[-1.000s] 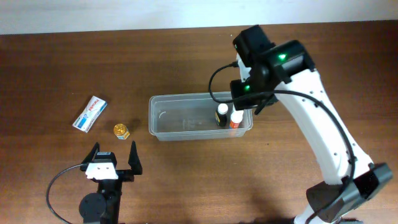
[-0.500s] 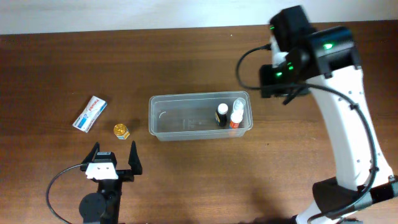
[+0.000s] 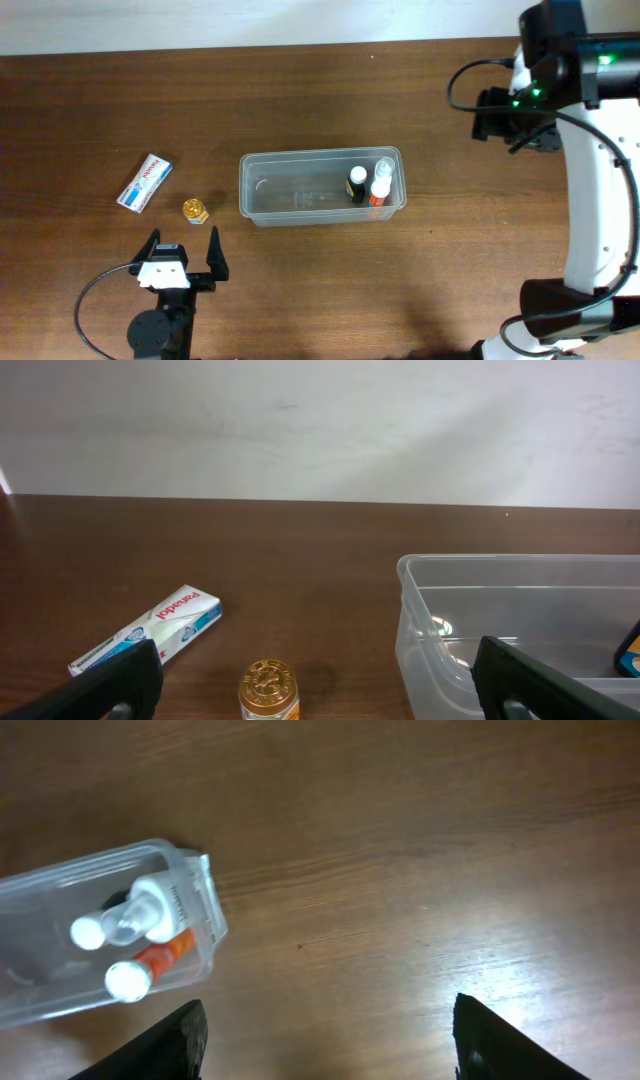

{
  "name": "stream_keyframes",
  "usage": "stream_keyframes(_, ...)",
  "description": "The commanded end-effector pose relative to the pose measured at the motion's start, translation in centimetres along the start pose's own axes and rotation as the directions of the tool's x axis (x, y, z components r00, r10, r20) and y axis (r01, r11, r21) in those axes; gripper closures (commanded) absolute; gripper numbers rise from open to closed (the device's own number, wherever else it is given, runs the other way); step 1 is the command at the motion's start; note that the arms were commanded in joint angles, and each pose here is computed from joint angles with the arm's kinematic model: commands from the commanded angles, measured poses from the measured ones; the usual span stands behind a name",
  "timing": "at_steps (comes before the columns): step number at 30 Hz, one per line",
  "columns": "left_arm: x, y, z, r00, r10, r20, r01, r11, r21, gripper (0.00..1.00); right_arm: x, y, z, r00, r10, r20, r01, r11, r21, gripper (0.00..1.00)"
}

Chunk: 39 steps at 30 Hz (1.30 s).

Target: Pack container

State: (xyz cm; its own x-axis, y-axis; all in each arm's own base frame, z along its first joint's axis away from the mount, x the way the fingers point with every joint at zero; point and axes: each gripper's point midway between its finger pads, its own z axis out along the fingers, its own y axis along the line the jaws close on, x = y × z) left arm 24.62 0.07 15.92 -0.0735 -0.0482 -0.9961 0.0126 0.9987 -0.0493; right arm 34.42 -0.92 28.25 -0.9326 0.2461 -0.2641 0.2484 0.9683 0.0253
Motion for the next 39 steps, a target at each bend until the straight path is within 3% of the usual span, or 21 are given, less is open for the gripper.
stream_keyframes(1,0.2,0.2,0.0,1.000,0.018,-0.003,-0.019,1.000,-0.012,0.01,-0.2,-0.4,-0.8,1.000,0.015,0.026,-0.014,1.000,-0.011,0.27)
stream_keyframes(10,0.2,0.2,0.0,1.000,0.018,-0.003,-0.018,1.000,-0.012,0.01,-1.1,-1.4,-0.2,0.998,0.052,0.041,-0.052,0.999,0.000,0.00)
stream_keyframes(39,0.2,0.2,0.0,1.000,0.018,-0.003,-0.019,1.000,-0.012,0.01,-1.6,-10.3,0.5,0.956,0.289,0.041,-0.292,0.954,0.076,0.02)
